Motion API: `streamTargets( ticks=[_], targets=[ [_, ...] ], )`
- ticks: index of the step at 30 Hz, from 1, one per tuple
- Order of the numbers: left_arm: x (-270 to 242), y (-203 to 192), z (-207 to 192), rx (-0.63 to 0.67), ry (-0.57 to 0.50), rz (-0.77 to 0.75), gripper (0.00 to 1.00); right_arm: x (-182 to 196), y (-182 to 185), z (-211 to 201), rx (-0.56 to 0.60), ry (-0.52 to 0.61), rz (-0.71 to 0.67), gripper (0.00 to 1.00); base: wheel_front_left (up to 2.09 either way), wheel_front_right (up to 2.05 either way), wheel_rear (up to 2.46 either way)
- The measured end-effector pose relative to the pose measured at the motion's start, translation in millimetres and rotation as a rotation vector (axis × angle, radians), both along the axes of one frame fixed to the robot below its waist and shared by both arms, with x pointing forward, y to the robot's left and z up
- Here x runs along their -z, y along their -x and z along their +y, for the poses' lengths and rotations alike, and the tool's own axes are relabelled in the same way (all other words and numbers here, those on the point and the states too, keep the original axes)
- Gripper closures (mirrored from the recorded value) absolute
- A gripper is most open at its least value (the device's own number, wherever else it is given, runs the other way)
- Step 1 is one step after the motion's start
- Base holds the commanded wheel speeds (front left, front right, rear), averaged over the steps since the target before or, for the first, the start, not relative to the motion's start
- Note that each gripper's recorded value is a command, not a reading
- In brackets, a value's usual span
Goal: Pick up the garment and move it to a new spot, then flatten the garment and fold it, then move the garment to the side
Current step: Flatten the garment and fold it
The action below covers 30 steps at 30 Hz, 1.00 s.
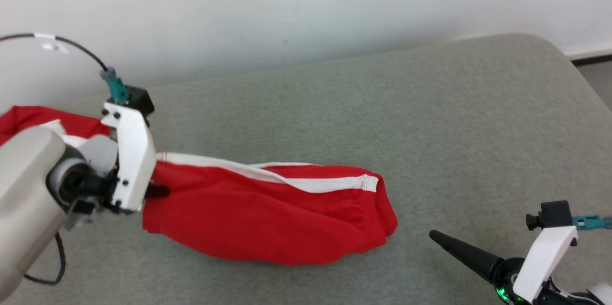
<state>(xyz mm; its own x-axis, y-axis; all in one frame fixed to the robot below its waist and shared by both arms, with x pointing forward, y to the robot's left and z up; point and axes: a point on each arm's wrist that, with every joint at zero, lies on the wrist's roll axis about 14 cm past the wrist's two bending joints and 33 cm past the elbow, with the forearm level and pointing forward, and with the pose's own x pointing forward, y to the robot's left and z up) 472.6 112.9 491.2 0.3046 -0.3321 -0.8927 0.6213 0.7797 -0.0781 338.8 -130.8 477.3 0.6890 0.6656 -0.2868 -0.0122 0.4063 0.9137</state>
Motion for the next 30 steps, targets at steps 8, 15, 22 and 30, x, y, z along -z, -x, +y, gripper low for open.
streamTargets(
  ticks=[8, 15, 22, 30],
  targets=[
    [19, 53, 41, -0.135, 0.033, 0.061, 1.0, -8, -3, 19, -0.066, -0.008, -0.03, 0.0, 0.0, 0.0, 0.0],
    [50, 73, 43, -0.204, 0.081, 0.1, 0.0, -10, -4, 18, -0.074, 0.01, -0.041, 0.0, 0.0, 0.0, 0.0],
    [18, 52, 44, -0.188, 0.133, -0.089, 0.0, -29, -12, 10, -0.033, 0.092, -0.172, 0.0, 0.0, 0.0, 0.0],
    [-49, 18, 44, -0.217, 0.258, -0.543, 0.0, -81, -47, -34, 0.263, 0.268, -0.529, 0.0, 0.0, 0.0, 0.0]
  ],
)
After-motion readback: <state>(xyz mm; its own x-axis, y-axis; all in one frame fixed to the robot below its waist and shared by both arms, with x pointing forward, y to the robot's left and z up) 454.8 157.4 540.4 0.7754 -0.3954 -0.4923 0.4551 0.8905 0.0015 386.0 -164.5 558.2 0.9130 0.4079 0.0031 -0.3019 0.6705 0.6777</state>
